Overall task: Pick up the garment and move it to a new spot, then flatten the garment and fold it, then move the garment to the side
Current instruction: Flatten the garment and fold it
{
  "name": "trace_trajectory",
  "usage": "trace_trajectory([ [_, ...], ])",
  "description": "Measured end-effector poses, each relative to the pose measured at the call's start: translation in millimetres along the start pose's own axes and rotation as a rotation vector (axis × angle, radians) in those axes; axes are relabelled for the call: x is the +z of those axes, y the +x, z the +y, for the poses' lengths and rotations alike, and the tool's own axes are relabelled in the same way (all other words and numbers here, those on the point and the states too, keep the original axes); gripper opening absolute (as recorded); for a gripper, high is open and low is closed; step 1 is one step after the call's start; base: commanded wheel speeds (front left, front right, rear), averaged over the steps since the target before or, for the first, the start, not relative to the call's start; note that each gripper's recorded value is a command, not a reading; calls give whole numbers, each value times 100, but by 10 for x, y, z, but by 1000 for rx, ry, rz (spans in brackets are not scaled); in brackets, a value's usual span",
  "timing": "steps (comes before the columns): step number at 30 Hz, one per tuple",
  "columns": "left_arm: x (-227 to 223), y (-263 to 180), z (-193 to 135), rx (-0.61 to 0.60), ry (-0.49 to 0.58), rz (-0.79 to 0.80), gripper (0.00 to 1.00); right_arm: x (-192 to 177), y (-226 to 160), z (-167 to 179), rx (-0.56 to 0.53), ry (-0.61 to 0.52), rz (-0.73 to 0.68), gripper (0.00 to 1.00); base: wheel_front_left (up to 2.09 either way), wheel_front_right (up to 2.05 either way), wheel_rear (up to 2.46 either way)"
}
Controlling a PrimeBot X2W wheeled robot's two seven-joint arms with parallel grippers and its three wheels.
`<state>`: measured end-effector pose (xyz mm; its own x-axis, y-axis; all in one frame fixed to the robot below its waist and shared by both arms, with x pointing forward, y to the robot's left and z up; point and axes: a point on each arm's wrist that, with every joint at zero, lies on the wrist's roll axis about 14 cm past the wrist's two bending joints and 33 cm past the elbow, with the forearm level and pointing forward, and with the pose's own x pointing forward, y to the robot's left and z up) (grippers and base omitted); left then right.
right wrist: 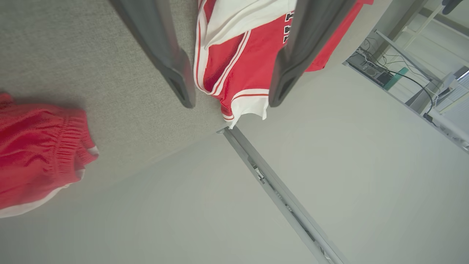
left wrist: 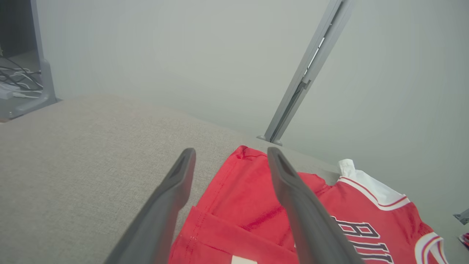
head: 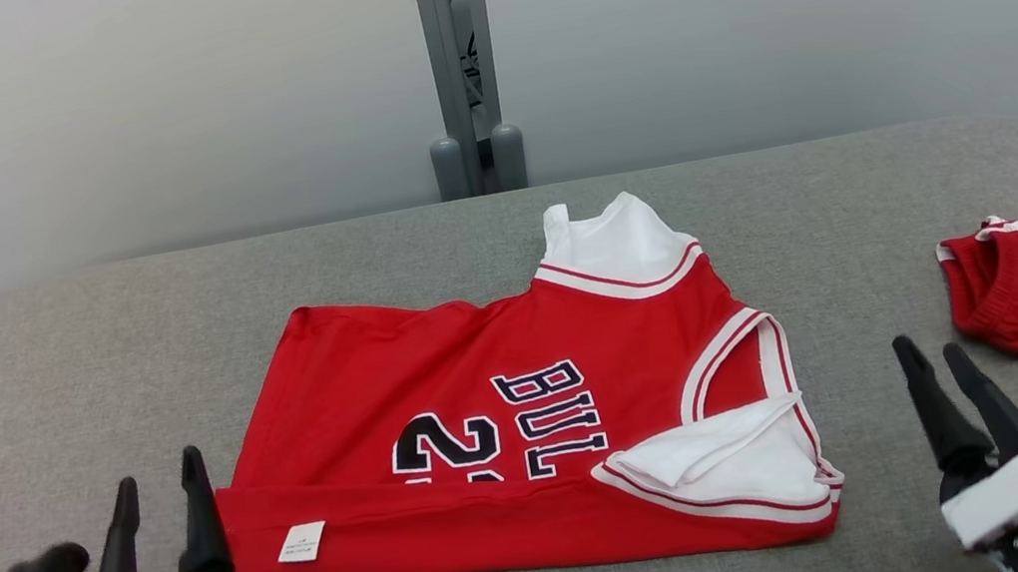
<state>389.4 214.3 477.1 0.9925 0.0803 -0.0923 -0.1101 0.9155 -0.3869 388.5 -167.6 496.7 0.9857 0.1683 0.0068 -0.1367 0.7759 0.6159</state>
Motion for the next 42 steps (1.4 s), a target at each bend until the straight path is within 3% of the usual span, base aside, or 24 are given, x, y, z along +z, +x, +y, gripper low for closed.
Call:
trace_trajectory([
  [5, -133, -246, 5, 27, 11, -30, 100, -164, -184, 0, -39, -7, -21, 100, 0, 0, 0],
  [12, -274, -459, 314, 124, 8, -13, 100, -391, -366, -31, -94, 0, -5, 100, 0, 0, 0],
  [19, -752, -620, 406, 150, 34, 143, 100, -626, -494, -196, -174, 17, 47, 100, 0, 0, 0],
  [23, -999, -641, 437, 191, -43, 227, 100, -769, -511, -171, -195, 108, 72, 100, 0, 0, 0],
  [27, -1190, -648, 389, 182, -20, 303, 100, -932, -526, -143, -194, 139, 137, 100, 0, 0, 0],
  [33, -1273, -568, 371, 203, -118, 339, 100, -1078, -513, -108, -187, 159, 195, 100, 0, 0, 0],
  [36, -1281, -486, 350, 225, -259, 347, 100, -1128, -488, -123, -193, 172, 219, 100, 0, 0, 0],
  [42, -1291, -343, 266, 243, -405, 377, 100, -1180, -426, -169, -216, 212, 245, 100, 0, 0, 0],
])
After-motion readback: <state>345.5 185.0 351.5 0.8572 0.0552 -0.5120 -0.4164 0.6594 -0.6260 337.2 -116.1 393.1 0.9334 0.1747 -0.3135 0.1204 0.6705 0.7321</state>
